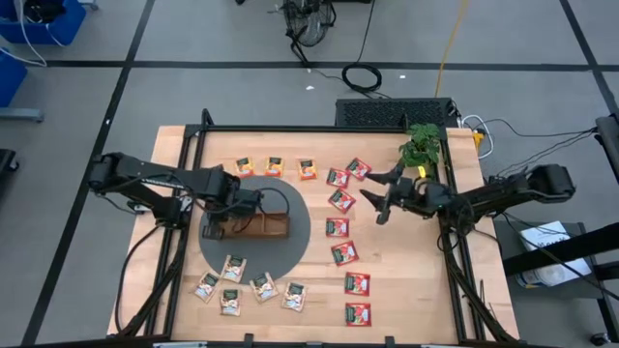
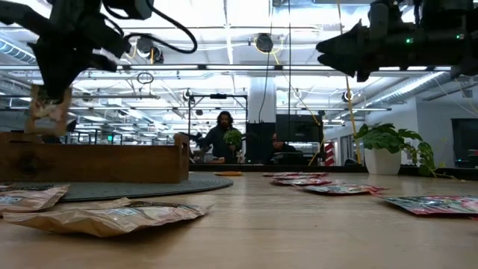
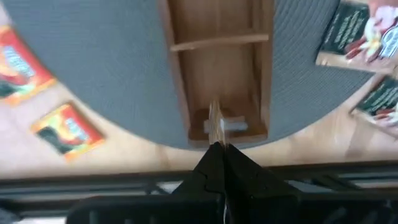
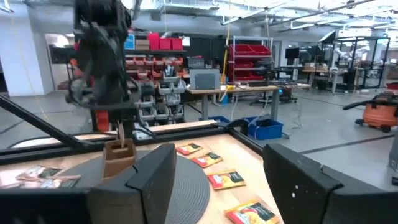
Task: Pick & Place Tea
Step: Put the brown tea bag into the left section of the wooden organizer
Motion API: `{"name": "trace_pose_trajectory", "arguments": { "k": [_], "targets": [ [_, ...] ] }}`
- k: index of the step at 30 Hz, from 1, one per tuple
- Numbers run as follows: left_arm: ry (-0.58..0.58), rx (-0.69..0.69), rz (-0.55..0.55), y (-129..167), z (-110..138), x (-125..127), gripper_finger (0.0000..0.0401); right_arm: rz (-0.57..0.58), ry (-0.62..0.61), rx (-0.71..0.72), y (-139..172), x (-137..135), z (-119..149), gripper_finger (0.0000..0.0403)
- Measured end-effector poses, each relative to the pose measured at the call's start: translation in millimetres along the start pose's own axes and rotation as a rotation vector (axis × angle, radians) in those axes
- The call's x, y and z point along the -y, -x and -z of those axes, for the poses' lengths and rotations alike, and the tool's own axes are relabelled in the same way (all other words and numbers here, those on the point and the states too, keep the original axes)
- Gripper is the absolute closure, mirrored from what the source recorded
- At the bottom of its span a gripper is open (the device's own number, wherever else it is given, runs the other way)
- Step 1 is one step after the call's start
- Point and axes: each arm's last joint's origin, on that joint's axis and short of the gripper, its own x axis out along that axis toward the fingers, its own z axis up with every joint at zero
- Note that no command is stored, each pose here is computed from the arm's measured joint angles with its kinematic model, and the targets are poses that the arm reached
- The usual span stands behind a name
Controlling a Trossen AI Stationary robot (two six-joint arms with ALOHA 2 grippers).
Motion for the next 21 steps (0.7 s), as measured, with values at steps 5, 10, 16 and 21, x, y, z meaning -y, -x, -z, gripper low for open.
{"name": "trace_pose_trajectory", "arguments": {
  "k": [5, 10, 16, 21],
  "targets": [
    [-0.018, 0.054, 0.032, -13.8, -6.9, 0.6, 0.04, 0.001, -0.001, 0.002, 1.0, 0.5, -0.2, 0.0189],
    [-0.016, 0.059, 0.023, -18.2, -7.5, 0.2, 0.04, 0.001, -0.001, 0.003, 1.0, 0.5, -0.2, 0.0191],
    [-0.015, 0.057, -0.046, -18.2, -7.5, -1.8, 0.0399, 0.001, -0.001, 0.003, 1.0, 0.5, -0.2, 0.0191],
    [-0.006, 0.057, -0.047, -18.1, -7.4, -3.7, 0.04, 0.002, -0.001, 0.002, 1.0, 0.5, -0.2, 0.0191]
  ]
}}
